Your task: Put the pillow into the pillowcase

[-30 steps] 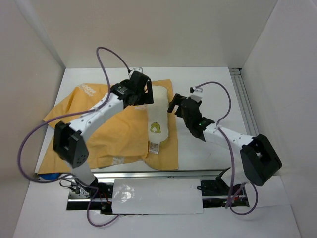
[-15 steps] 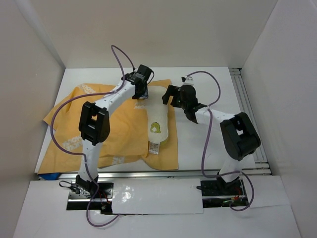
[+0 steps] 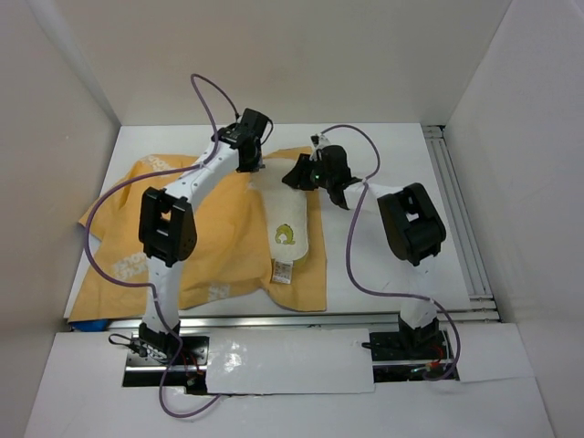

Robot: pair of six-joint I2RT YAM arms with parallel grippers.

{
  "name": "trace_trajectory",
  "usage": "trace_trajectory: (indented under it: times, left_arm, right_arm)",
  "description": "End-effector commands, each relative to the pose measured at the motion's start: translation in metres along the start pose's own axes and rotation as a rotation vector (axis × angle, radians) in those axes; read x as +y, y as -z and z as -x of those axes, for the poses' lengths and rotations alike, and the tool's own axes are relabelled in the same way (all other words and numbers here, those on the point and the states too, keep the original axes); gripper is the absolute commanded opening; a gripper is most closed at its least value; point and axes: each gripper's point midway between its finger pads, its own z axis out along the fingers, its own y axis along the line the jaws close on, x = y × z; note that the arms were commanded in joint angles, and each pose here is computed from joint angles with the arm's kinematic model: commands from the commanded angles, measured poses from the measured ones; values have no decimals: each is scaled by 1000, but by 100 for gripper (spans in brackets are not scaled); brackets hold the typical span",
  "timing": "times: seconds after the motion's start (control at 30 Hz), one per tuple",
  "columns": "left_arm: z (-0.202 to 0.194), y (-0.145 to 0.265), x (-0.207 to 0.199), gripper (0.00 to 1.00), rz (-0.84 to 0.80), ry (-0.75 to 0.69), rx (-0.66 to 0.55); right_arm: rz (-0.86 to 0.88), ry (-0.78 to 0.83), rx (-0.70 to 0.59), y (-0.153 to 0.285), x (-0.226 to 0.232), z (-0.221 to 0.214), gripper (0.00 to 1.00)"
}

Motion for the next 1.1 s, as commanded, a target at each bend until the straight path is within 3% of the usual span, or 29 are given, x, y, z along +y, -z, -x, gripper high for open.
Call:
trace_trajectory:
  times: [0.0, 0.07, 0.1, 0.27, 0.3, 0.37, 0.4, 0.5, 0.67, 0.7, 0.83, 0.9, 1.07]
  left_arm:
    - [61, 64, -24, 0, -129, 4, -189]
    - [72, 85, -28, 0, -155, -18, -234]
    - [77, 106, -34, 0, -189, -27, -263]
    - [82, 190, -66, 0, -359, -137, -374]
    - [83, 206, -75, 0, -401, -161, -404]
    - [75, 248, -95, 0, -496, -214, -461]
    - [68, 255, -101, 0, -523, -228, -456]
    - [51, 283, -126, 0, -624, -269, -460]
    - [4, 291, -164, 0, -696, -358, -401]
    - [-2, 298, -172, 0, -737, -373, -395]
    - [-36, 292, -199, 0, -799, -437, -325]
    - [-48, 291, -209, 0, -819, -459, -306]
    - [-55, 276, -214, 1, -802, -493, -290]
  right_arm:
    - [323, 100, -7, 15, 65, 17, 34]
    - [400, 174, -12, 37, 77, 8, 12]
    - [462, 258, -106, 61, 102, 32, 0]
    - [585, 544, -276, 134, 147, 34, 0]
    - [605, 558, -258, 143, 148, 14, 0]
    - [669, 646, -404, 183, 173, 30, 0]
    - [698, 659, -405, 193, 175, 15, 0]
    - [708, 723, -524, 222, 200, 28, 0]
    - [673, 634, -643, 225, 202, 38, 0]
    - [620, 541, -667, 218, 194, 45, 0]
    - [507, 334, -589, 165, 152, 28, 0]
    - [452, 241, -557, 143, 129, 19, 6]
    - [302, 148, -498, 111, 91, 11, 9]
